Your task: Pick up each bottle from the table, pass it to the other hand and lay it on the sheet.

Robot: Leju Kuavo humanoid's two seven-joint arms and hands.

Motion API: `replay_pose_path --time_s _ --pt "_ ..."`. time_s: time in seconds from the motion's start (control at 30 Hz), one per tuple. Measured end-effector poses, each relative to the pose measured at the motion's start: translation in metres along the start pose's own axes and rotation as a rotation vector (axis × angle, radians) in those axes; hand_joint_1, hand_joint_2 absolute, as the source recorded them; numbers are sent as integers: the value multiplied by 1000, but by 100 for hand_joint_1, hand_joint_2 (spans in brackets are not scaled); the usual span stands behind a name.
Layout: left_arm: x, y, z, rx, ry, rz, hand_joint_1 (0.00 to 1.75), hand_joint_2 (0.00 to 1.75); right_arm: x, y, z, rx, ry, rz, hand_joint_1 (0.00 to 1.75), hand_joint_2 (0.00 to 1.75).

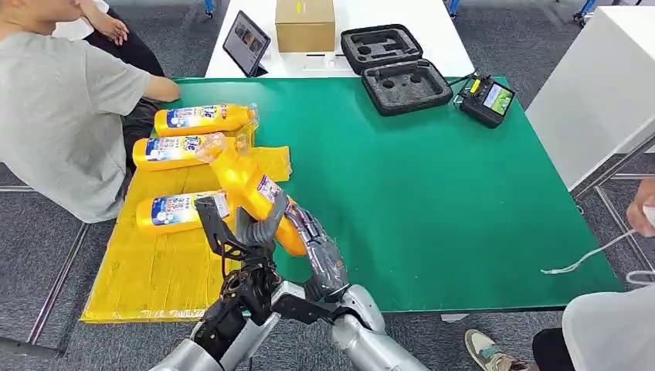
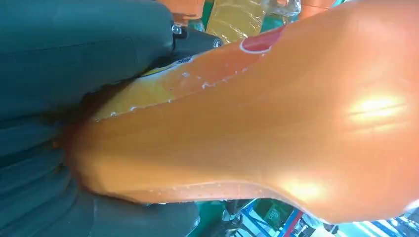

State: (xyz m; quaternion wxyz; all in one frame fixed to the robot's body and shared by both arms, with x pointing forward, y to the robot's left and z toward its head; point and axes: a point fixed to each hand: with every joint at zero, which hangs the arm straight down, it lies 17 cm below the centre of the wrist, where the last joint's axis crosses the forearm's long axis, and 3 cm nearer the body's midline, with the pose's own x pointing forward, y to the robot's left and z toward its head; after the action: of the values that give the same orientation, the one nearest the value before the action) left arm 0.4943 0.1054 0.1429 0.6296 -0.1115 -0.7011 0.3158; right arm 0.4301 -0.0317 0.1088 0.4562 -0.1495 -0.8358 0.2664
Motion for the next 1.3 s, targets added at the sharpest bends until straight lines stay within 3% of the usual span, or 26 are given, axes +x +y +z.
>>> replay_pose_path --time_s 0.17,0.3,0.43,0.63,0.87,0.97,1.3 --pt "3 -1 0 -9 -22 -33 175 175 -6 -7 -1 -33 32 -31 0 175" --pt "35 -17 3 -77 -199 -218 175 175 -19 -18 4 -80 93 -81 0 175" --pt "48 -21 5 -98 -259 -260 175 175 -25 -24 5 -98 104 -88 0 175" --pt "78 -18 9 -130 -424 -423 175 175 -31 -46 5 -182 142 -153 0 175" --pt "109 -32 41 -317 -807 -897 175 175 -31 -59 8 -219 145 -204 0 175" --pt "108 -25 48 -357 -900 -1081 175 175 -33 -62 11 -226 148 -215 0 175" --pt "86 14 46 -387 -929 -1411 175 175 -39 -62 22 -206 159 -244 0 175"
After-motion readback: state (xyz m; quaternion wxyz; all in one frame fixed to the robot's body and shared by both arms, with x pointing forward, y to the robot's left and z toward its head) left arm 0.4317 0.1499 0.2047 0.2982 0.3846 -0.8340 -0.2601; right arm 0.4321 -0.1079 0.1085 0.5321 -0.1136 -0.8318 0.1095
